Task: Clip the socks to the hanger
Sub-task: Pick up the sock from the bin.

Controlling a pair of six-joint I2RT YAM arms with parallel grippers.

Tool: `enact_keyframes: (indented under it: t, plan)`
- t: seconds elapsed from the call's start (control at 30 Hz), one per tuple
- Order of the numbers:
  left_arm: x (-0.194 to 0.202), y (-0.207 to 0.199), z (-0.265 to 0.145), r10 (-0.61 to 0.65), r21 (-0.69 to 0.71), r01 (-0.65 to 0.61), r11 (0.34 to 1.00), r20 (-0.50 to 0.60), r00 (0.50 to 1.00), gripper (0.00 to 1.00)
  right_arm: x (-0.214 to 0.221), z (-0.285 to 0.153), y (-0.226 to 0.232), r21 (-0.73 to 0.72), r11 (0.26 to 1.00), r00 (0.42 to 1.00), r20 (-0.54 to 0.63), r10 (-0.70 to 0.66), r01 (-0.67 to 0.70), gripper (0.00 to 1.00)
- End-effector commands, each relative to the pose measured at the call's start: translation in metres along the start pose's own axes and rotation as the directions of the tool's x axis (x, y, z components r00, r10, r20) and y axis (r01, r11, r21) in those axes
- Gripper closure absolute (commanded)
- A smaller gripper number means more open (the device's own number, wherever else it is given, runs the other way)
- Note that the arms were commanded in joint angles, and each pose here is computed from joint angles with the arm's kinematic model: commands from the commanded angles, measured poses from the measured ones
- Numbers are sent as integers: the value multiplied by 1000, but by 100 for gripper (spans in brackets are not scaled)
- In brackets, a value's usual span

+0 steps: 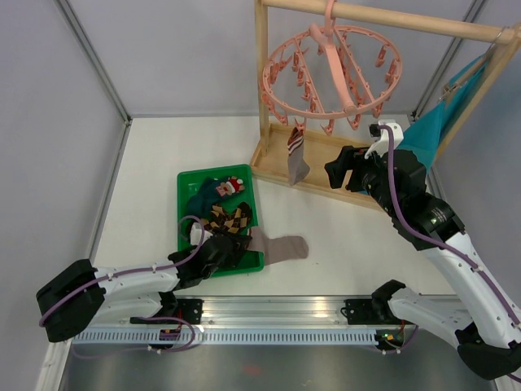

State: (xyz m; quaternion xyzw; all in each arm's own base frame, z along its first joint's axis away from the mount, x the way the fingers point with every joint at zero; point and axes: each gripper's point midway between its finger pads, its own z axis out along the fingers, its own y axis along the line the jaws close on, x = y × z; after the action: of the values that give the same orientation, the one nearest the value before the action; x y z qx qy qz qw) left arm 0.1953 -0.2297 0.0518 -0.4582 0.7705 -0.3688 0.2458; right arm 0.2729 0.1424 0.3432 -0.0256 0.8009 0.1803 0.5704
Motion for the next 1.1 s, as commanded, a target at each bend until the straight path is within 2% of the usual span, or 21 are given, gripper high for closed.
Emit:
enact_keyframes:
  t: [0.0,0.47,0.73,1.07]
  plan:
    - [-2,-17,-1,-51,60,50,997,8,999,47,-4,-2,0,1,1000,1000,23,6,-6,19]
    - [4,-22,-5,-53,86,57,995,-40,998,44,-1,-1,0,-2,1000,1000,17,8,-8,19]
    - [3,-9,-13,-11,29,12,1000,-55,998,39,-1,-1,0,-3,1000,1000,19,8,-8,19]
    - [8,-11,-17,8,23,-6,1000,-86,996,39,1,1,1,-4,1000,1000,13,15,-15,20]
